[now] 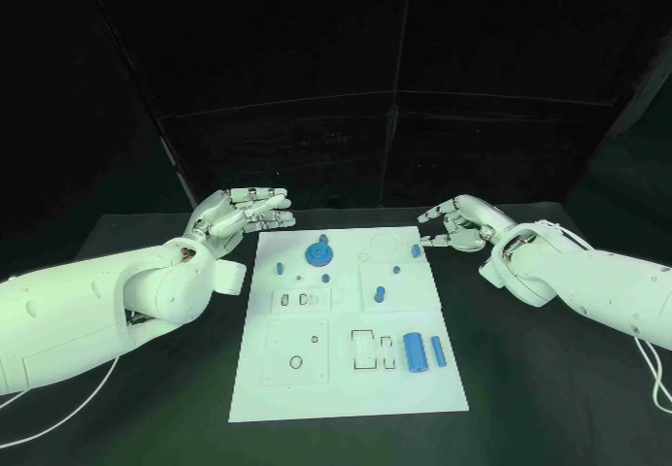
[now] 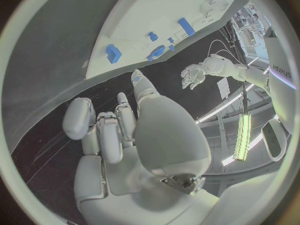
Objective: Assemble the parts on the task board
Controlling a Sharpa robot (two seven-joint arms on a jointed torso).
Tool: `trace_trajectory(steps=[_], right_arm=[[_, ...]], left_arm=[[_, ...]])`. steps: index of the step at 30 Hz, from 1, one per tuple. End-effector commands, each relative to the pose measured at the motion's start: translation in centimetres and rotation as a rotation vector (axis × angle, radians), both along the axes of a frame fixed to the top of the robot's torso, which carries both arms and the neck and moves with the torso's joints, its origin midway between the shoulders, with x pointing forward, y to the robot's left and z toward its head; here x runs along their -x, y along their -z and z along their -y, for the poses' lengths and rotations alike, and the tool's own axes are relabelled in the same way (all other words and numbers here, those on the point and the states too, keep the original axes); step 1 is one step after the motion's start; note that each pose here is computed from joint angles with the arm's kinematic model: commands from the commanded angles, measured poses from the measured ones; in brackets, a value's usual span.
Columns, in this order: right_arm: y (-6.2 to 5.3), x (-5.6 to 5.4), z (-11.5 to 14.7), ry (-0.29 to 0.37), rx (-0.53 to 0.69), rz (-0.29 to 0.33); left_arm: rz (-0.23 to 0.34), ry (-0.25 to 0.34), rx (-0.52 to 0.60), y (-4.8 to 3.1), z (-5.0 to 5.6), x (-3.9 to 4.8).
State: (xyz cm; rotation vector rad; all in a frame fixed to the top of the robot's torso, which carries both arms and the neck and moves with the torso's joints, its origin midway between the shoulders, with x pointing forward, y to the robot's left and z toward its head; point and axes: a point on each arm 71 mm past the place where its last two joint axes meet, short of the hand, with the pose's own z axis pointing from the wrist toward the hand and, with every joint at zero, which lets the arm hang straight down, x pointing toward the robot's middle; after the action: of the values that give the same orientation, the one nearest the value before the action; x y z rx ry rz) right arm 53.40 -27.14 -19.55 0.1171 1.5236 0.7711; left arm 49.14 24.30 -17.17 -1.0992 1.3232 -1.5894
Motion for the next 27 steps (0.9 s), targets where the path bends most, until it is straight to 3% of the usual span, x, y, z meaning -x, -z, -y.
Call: trace_trajectory(steps=[1, 9, 27], right_arm=[[0.5, -0.2, -0.1, -0.044, 0.047, -0.023], [1.4, -0.5, 0.3, -0.036, 0.078, -0.065], [2.4, -0.9, -0.2, -0.036, 0.097, -0.129]], left_arm=[[0.025, 0.023, 0.009, -0.18, 0.3, 0.02], [0.022, 0.024, 0.009, -0.02, 0.3, -0.01], [0.018, 0.024, 0.007, 0.06, 0.4, -0.05]])
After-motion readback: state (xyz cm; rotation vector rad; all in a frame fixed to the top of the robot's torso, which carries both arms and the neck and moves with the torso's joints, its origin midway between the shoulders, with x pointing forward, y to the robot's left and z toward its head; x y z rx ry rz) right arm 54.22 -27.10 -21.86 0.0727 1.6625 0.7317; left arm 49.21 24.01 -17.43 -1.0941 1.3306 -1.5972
